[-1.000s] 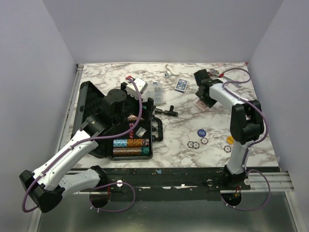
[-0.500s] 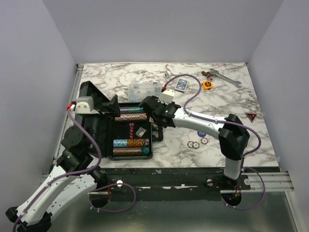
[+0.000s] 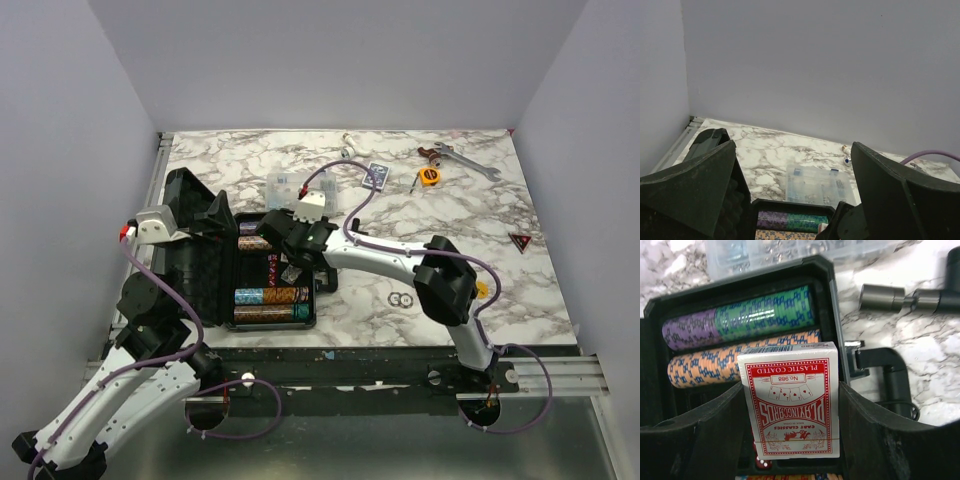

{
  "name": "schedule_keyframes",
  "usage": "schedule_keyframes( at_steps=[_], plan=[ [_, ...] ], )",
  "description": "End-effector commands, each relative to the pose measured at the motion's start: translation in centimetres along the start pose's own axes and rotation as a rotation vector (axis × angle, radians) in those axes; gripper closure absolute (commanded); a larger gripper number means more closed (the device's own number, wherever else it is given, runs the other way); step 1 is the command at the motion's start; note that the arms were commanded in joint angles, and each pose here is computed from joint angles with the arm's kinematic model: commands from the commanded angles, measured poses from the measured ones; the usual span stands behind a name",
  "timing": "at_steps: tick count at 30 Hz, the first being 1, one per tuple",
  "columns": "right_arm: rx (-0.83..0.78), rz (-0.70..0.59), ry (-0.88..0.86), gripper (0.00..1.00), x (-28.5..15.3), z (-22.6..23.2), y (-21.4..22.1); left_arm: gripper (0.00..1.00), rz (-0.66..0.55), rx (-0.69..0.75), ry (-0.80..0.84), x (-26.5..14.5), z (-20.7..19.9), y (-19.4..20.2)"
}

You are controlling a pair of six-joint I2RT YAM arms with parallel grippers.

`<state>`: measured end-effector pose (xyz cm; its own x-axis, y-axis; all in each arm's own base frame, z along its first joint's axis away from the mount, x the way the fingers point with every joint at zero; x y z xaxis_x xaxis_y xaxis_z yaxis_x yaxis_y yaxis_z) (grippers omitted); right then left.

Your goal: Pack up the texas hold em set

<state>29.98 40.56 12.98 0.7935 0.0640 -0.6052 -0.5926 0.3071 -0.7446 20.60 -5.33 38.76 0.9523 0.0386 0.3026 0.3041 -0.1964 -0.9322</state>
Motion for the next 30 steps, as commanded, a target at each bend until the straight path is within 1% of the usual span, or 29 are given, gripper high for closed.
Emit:
schedule_keyframes(
  at_steps=[1, 6, 13, 18, 28, 30],
  plan=[
    [-0.018, 0.007, 0.036, 0.55, -0.8, 0.5, 1.4, 0.04, -0.008, -0.005, -0.023, 0.0, 0.3, -0.3],
    [-0.002, 0.024, 0.074, 0.52, -0.8, -0.3, 2.3, 0.04, -0.006, -0.004, -0.021, 0.1, 0.2, -0.3],
    [-0.01, 0.048, 0.087, 0.45, -0.3, -0.6, 3.8, 0.04, 0.005, 0.004, -0.015, 0.2, 0.0, 0.0],
    [-0.031, 0.059, 0.076, 0.41, 0.3, -0.2, 4.4, 0.04, 0.011, 0.007, -0.013, 0.3, -0.2, 0.2],
    [-0.058, 0.084, 0.048, 0.38, 1.0, 0.8, 5.4, 0.04, 0.025, 0.021, -0.01, 0.6, -0.4, 0.6],
    [-0.065, 0.096, 0.049, 0.34, 1.1, 0.7, 5.7, 0.04, 0.026, 0.022, -0.01, 0.6, -0.4, 0.7]
  ],
)
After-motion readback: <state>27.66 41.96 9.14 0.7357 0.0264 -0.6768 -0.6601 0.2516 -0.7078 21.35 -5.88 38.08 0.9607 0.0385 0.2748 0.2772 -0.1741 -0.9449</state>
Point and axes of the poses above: each gripper's point midway between its finger pads, its own x axis out along the fingers, its own z axis along the line the jaws close on, y = z × x, the point moved 3 cm from there along -x, back along the fingers, and after that the axes turned 4 degrees about x, right-handed, at the moved point
